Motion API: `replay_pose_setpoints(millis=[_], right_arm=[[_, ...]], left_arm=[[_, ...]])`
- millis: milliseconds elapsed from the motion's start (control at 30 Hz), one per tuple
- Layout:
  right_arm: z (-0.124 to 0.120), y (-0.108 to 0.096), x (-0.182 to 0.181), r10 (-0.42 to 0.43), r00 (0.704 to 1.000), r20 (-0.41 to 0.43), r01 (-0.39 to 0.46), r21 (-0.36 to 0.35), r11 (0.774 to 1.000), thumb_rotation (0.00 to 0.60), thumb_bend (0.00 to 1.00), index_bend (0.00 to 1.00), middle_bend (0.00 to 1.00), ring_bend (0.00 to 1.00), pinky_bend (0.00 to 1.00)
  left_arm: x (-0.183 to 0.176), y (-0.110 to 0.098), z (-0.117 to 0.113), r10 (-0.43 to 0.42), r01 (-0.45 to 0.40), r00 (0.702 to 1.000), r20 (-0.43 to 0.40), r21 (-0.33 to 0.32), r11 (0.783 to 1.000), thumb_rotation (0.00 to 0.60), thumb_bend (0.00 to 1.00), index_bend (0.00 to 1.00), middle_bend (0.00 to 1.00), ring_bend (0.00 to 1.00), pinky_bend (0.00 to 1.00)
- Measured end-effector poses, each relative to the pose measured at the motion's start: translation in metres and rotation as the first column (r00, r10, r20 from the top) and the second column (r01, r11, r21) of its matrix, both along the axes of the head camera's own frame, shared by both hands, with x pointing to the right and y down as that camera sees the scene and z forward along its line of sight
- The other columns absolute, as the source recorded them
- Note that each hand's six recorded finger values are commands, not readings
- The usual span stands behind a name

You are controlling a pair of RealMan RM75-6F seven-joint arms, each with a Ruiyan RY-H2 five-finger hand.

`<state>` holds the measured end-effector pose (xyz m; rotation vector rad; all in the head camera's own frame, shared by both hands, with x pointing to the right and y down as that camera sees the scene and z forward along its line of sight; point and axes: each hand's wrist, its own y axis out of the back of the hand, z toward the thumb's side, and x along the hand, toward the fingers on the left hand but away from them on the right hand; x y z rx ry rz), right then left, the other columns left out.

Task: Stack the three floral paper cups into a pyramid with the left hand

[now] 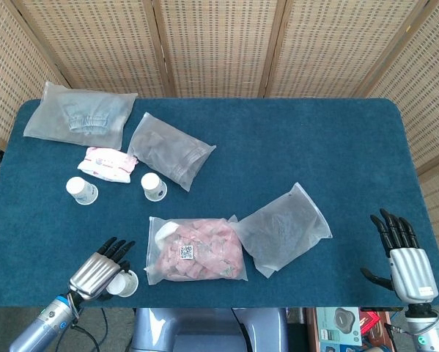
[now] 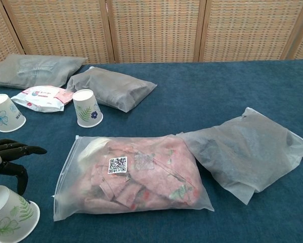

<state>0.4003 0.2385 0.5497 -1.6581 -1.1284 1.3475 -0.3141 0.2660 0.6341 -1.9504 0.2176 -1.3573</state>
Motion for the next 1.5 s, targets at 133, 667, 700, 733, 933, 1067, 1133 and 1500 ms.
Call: replay_pose_setpoints(millis=[133,667,700,733,933,1067,1133,1500], right_arm=[[0.000,0.000,0.000,0.001,1.000,0.001,-0.001,0.001,1.000,0.600,0.09,0.00,0.00,0.00,0.00],[0.000,0.000,0.000,0.003,1.000,0.003,-0.003,-0.004,1.000,0.600,0.09,0.00,0.00,0.00,0.00],[0.000,0.001,0.000,0.002,1.000,0.003,-0.002,-0.005,1.000,0.600,0.09,0.00,0.00,0.00,0.00],[0.000,0.001,0.000,0.000,1.000,0.002,0.000,-0.005,1.000,0.600,0.09,0.00,0.00,0.00,0.00],[0.000,0.001,-0.001,-0.001,1.000,0.001,0.001,-0.003,1.000,0.600,0.09,0.00,0.00,0.00,0.00],[0.001,0.000,-0.001,0.001,1.000,0.000,-0.001,-0.005,1.000,0.600,0.09,0.00,0.00,0.00,0.00],[0.001,0.000,0.000,0.001,1.000,0.001,-0.001,-0.005,1.000,0.600,0.09,0.00,0.00,0.00,0.00],[0.002,0.000,-0.001,-0.003,1.000,-0.001,0.003,-0.007,1.000,0.600,0.09,0.00,0.00,0.00,0.00]], left_arm=[[0.000,-0.001,0.001,-0.010,0.010,1.000,-0.007,0.009,1.000,0.600,0.19,0.43,0.00,0.00,0.00],[-0.022,-0.047,-0.031,-0.133,0.137,0.990,-0.043,0.106,0.985,0.600,0.19,0.43,0.00,0.00,0.00],[-0.027,-0.055,-0.033,-0.146,0.150,0.988,-0.039,0.118,0.982,0.600,0.19,0.43,0.00,0.00,0.00],[-0.029,-0.060,-0.034,-0.157,0.160,0.987,-0.036,0.126,0.979,0.600,0.19,0.43,0.00,0.00,0.00],[-0.039,-0.092,-0.028,-0.209,0.209,0.978,-0.016,0.149,0.966,0.600,0.19,0.43,0.00,0.00,0.00],[-0.039,-0.107,-0.018,-0.222,0.220,0.975,-0.003,0.152,0.964,0.600,0.19,0.43,0.00,0.00,0.00],[-0.036,-0.115,-0.011,-0.235,0.233,0.972,-0.001,0.153,0.960,0.600,0.19,0.43,0.00,0.00,0.00],[-0.036,-0.150,0.014,-0.315,0.306,0.949,0.029,0.164,0.938,0.600,0.19,0.43,0.00,0.00,0.00]])
